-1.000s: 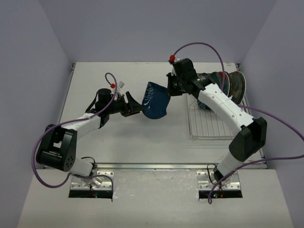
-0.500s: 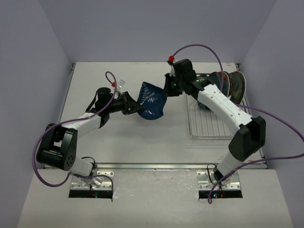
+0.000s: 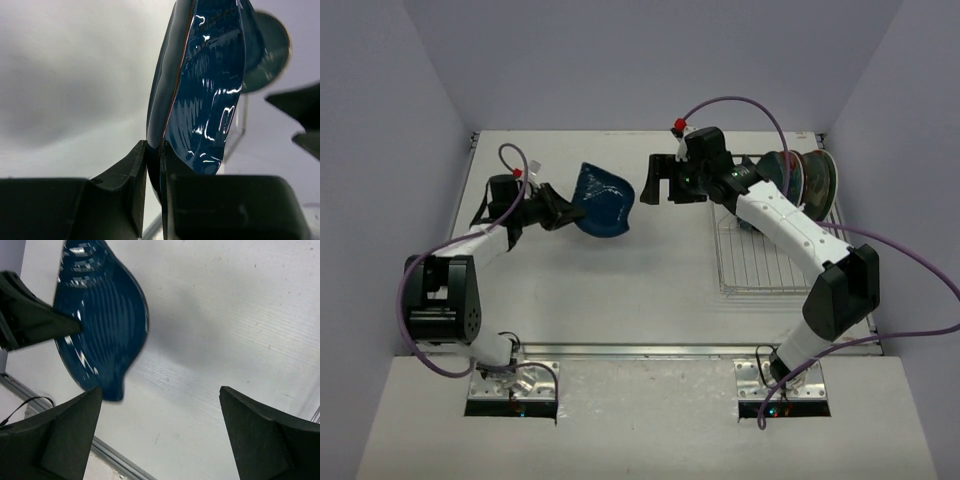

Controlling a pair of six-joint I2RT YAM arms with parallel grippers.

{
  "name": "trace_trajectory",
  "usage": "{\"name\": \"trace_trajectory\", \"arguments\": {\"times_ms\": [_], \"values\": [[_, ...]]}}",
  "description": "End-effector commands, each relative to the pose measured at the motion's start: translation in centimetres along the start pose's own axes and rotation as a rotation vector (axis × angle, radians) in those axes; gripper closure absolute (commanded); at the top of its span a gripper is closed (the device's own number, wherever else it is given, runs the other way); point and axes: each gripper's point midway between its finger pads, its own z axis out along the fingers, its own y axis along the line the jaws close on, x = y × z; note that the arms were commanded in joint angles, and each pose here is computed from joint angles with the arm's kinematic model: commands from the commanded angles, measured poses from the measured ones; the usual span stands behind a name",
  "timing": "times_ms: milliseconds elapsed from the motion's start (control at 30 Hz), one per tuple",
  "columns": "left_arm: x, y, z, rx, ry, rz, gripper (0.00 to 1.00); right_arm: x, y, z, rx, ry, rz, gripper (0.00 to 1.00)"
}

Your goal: Unload the plates from the dish rack

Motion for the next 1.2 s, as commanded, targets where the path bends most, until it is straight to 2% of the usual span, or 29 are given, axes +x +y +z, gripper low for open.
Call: {"name": "trace_trajectory", "arguments": {"times_ms": [0, 233, 333, 500, 600, 767, 933, 1167], "values": [[-7.7, -0.1, -1.7, -0.032, -0.124, 0.146, 1.0, -2.4, 0.0, -1.7, -0.01, -0.096, -0.009, 0.01], [-17.6, 7.2, -3.6, -0.196, -0.212, 0.12, 1.0, -2.9, -2.0, -2.2, 0.036, -0.12, -0.036, 0.01], [-20.6, 9.5, -3.5, -0.236, -0.238, 0.138, 1.0, -2.9, -2.7, -2.1, 0.057, -0.121, -0.076, 0.01], [-23.7, 12.6, -2.2, -0.207, -0.195, 0.158, 1.0, -2.3, -3.2, -2.2, 0.019, -0.096, -0.134, 0.01], [-25.9, 13.2, -1.8, -0.175, -0.18, 0.206, 1.0, -2.0, -3.6, -2.5, 0.005, -0.086, -0.135, 0.01], [-27.3, 16.3, -1.2, -0.182, -0.134, 0.178, 1.0, -2.1, -4.7, -3.0, -0.012, -0.08, -0.107, 0.01], [-27.1, 19.1, -1.1, -0.182, -0.112, 0.136, 1.0, -2.1, -5.6, -3.1, -0.019, -0.074, -0.079, 0.01], [-26.0, 21.0, -0.9, -0.161, -0.09, 0.063, 0.9, -2.1, -6.2, -3.3, -0.018, -0.072, -0.053, 0.01]]}}
